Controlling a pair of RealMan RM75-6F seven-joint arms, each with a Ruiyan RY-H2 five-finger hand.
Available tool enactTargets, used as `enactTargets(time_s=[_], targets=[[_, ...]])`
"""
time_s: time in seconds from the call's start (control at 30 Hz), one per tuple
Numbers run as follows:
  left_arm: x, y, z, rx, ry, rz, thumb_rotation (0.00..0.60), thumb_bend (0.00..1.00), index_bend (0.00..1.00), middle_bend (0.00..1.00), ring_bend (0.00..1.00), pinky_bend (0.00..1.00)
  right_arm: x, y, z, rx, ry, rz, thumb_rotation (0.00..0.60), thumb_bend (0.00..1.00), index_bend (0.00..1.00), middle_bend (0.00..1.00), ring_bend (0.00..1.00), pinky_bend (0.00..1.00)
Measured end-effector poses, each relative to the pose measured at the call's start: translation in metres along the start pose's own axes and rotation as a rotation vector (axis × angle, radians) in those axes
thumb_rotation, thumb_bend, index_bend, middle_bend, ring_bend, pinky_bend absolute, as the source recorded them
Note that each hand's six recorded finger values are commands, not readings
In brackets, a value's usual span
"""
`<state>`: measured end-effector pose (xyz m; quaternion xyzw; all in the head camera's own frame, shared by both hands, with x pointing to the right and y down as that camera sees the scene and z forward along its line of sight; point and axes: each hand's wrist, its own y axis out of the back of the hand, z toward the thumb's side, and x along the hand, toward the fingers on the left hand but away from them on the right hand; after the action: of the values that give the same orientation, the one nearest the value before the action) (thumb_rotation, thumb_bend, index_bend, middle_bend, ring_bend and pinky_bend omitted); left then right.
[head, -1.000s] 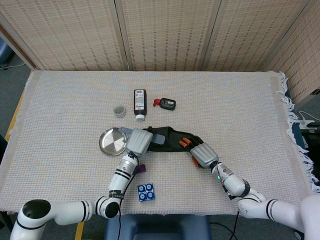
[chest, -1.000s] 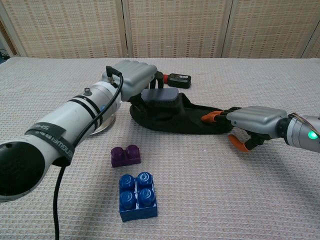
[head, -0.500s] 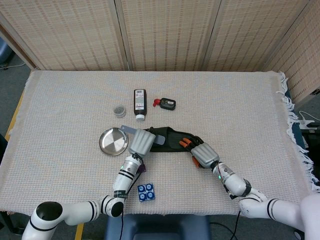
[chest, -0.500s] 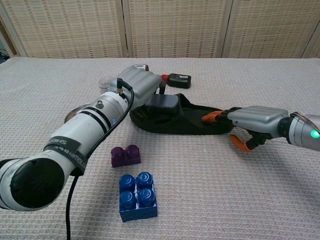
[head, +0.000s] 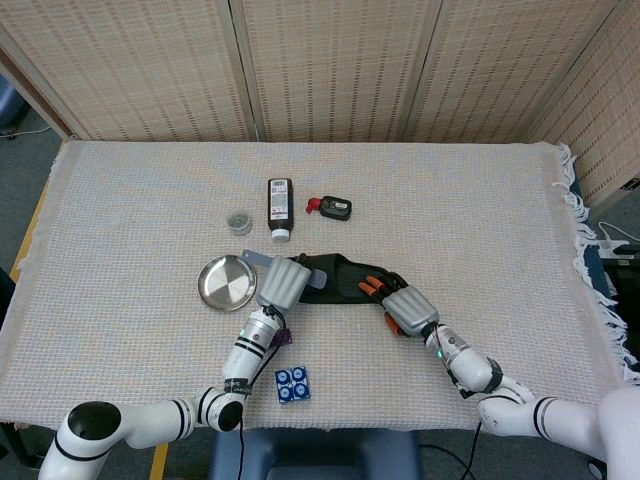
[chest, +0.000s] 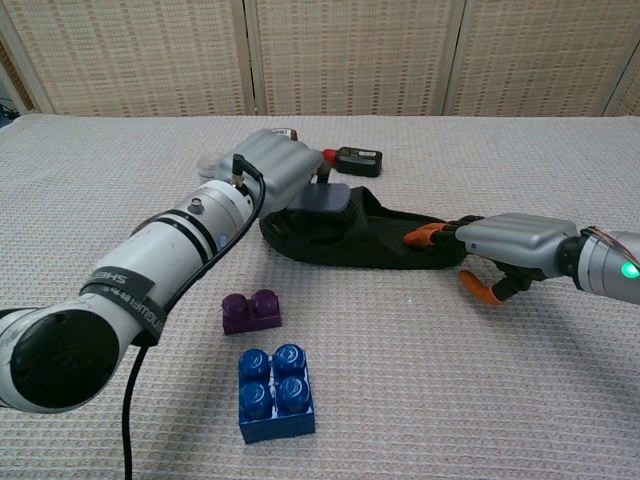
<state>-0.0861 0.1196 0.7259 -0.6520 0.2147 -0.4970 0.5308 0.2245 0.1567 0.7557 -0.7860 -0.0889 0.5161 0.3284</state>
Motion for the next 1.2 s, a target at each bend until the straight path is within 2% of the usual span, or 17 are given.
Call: enactTargets(time_s=[0.43, 0.83, 1.0, 1.2], targets=[[-0.004, 0.000, 0.016, 0.123, -0.033, 0.055, 0.600, 0.44, 0.46, 0.54, 0.90, 1.00, 0.002, 0.001, -0.004, -0.010, -0.006, 0.000, 0.600, 0.70, 0.00, 0.00, 0.00, 0.00], [0.004, -0.012, -0.007, 0.249, 0.024, 0.044, 0.600, 0.44, 0.46, 0.54, 0.90, 1.00, 0.003, 0.003, -0.007, -0.018, -0.008, -0.007, 0.600, 0.70, 0.00, 0.00, 0.00, 0.00], [0.002, -0.010, -0.015, 0.258, 0.032, 0.048, 0.600, 0.44, 0.46, 0.55, 0.90, 1.00, 0.004, 0.004, -0.007, -0.021, -0.006, -0.012, 0.600, 0.70, 0.00, 0.00, 0.00, 0.00], [-0.013, 0.002, -0.019, 0.223, 0.006, 0.066, 0.600, 0.44, 0.47, 0.55, 0.90, 1.00, 0.008, 0.007, -0.008, -0.005, 0.004, -0.021, 0.600, 0.71, 0.00, 0.00, 0.00, 0.00]])
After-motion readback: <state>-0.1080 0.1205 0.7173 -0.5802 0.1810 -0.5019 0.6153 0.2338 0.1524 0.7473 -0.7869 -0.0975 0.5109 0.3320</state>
